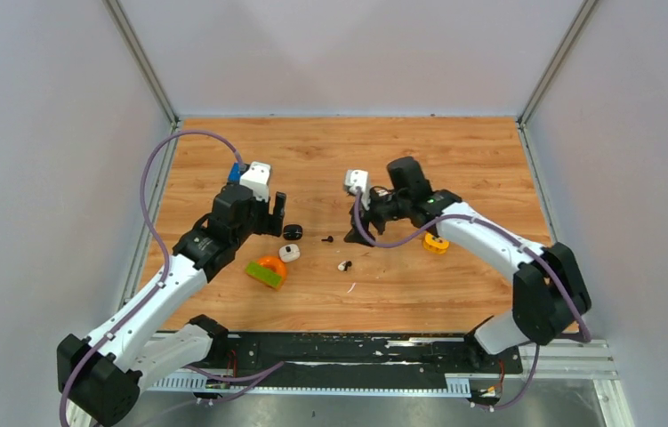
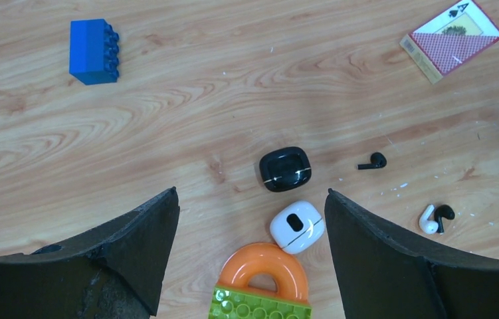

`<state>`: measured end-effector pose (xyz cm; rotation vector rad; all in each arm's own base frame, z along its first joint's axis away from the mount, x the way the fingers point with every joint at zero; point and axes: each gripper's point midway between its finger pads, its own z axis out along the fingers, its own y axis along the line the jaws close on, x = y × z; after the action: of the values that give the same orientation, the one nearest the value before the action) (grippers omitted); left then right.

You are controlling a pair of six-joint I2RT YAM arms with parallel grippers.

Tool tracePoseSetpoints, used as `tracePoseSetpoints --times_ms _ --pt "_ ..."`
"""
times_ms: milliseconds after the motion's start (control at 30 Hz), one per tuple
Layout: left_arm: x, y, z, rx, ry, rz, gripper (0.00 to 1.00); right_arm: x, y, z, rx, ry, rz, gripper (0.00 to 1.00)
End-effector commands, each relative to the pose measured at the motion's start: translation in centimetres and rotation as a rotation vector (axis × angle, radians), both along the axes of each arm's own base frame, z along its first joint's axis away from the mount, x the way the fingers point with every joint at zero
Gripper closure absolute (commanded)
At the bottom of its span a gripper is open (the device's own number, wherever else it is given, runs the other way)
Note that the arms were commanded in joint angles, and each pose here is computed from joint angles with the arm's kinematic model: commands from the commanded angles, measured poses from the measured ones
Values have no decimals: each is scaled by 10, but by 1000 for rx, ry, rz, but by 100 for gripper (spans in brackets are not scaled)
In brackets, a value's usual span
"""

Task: Insert the wireless bluetooth earbuds into the charging case
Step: Pick up the charging case at the center of the board.

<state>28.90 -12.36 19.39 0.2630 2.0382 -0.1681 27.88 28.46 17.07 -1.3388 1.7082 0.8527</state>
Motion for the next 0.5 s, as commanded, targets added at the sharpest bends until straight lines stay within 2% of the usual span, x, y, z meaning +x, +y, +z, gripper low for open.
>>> tracePoseSetpoints --times_ms 0,100,167,367,467 --pt "3 0 15 -9 -10 12 13 1 32 -17 -44 -158 235 32" --pt "5 13 17 13 -30 81 12 11 60 -30 -31 -142 293 42" --pt "6 21 20 23 -44 129 12 17 79 -39 -38 -122 317 45" --pt "7 37 24 24 -66 231 9 26 120 -67 -77 -143 407 43" --pt "7 43 26 29 -72 265 8 18 135 -79 -105 -128 450 43"
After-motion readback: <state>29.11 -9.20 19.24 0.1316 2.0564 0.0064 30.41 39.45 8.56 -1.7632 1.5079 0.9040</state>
